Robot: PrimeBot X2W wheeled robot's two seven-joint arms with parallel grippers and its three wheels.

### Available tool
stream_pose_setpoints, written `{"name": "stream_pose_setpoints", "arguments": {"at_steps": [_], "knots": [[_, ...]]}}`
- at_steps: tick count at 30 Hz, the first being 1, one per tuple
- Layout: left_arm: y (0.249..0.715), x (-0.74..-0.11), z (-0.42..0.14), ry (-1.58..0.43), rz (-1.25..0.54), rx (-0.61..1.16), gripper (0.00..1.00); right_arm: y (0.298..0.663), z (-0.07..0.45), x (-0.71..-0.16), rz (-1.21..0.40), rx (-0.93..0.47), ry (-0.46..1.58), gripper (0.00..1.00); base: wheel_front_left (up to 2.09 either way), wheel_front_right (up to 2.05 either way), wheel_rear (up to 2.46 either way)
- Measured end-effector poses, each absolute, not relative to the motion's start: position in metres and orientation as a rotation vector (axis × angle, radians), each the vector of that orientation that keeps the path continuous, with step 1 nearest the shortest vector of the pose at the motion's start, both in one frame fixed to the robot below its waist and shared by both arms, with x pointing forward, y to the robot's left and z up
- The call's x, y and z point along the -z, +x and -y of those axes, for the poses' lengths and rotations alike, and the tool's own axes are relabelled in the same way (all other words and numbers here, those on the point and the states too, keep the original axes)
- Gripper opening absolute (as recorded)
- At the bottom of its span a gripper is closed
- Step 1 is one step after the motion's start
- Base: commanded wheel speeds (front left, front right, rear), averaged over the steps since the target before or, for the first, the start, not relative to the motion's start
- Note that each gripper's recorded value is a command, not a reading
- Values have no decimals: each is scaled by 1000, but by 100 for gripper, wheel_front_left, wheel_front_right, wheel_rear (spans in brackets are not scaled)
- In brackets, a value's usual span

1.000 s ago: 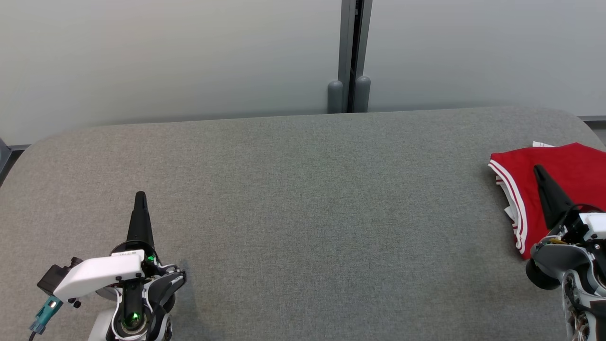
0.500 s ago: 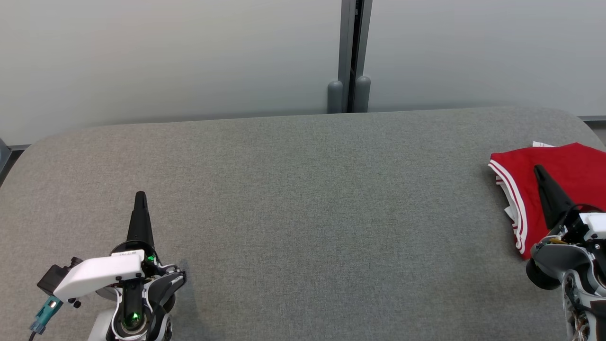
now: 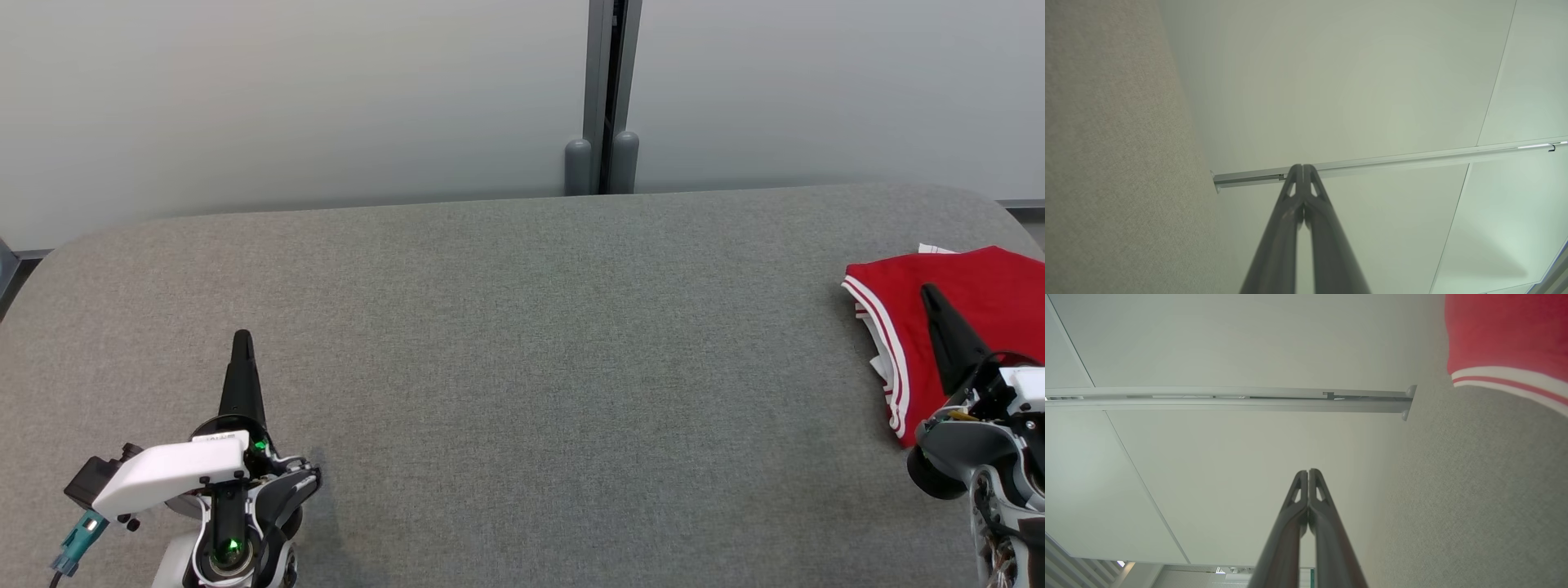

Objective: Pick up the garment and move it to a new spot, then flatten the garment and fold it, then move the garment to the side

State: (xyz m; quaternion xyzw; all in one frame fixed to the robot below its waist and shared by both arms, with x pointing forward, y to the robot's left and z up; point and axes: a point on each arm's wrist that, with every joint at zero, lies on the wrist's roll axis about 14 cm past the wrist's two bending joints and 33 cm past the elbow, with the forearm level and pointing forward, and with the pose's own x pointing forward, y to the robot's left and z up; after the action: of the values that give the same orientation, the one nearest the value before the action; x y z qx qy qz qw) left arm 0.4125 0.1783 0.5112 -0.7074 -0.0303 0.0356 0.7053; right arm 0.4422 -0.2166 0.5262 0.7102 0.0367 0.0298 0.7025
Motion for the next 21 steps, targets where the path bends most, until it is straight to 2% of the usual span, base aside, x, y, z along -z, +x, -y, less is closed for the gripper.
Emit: {"name": "stream_pose_setpoints", "arguments": {"at_steps": [21], "knots": [[412,-511,-178,-1572,67,-79,0,442,217,-526,-81,-66,1581,0,0,0,0]]}}
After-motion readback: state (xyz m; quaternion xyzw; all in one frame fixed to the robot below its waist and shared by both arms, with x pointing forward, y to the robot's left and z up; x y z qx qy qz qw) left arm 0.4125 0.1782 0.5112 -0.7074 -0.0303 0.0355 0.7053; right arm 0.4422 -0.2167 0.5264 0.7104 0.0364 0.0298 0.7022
